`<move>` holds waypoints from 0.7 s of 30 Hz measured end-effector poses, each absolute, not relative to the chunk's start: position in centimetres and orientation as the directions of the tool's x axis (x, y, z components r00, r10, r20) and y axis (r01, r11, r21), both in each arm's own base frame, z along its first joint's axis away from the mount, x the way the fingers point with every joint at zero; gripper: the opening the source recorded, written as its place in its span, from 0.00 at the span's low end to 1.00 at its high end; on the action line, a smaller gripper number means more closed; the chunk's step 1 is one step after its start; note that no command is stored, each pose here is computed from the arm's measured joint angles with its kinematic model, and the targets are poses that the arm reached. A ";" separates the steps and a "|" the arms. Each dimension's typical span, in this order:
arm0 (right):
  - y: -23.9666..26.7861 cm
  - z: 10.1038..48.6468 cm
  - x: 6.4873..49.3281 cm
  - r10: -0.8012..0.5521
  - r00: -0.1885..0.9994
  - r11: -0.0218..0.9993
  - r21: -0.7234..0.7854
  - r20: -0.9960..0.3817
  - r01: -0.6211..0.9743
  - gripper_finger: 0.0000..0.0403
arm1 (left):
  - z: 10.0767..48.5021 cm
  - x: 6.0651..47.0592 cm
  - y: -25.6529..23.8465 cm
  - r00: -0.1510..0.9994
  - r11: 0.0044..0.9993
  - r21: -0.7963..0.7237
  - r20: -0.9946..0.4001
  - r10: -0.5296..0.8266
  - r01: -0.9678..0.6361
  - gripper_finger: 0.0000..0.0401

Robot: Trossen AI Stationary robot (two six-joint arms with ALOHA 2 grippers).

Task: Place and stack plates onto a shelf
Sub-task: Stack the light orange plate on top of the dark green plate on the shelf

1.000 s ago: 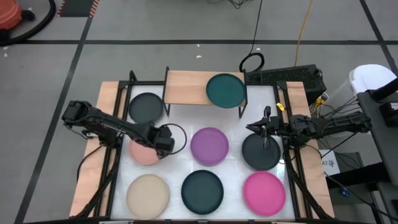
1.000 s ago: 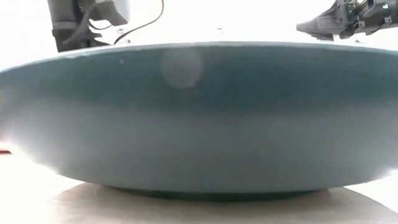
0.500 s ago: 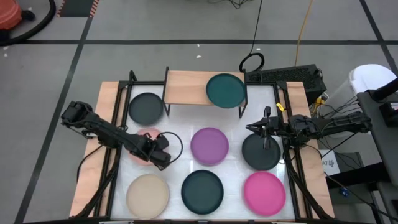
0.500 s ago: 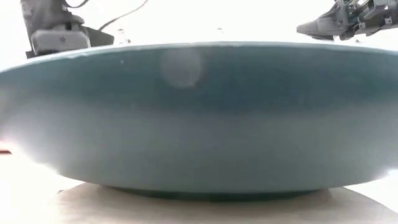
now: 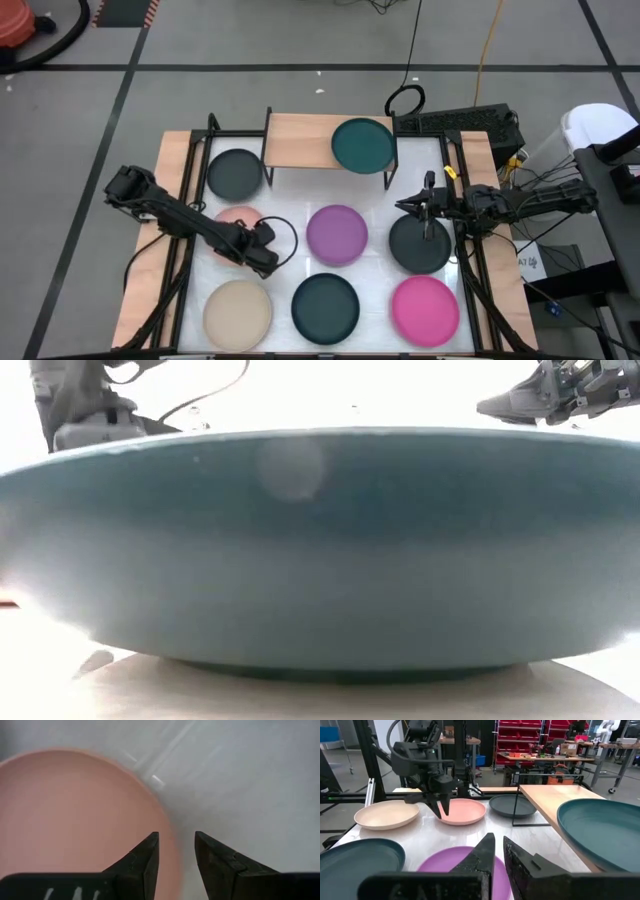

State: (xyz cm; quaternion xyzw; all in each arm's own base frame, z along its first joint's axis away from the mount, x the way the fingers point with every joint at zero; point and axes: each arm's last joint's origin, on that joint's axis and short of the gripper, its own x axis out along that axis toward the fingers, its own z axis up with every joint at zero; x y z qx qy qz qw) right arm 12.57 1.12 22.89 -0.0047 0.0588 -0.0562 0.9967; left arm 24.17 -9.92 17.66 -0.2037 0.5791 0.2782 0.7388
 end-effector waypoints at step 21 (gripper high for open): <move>1.1 22.8 12.7 -0.118 0.985 0.993 -0.019 -0.127 0.116 0.06 | 14.1 25.1 -10.1 0.033 0.835 0.143 -0.981 0.189 -0.531 0.19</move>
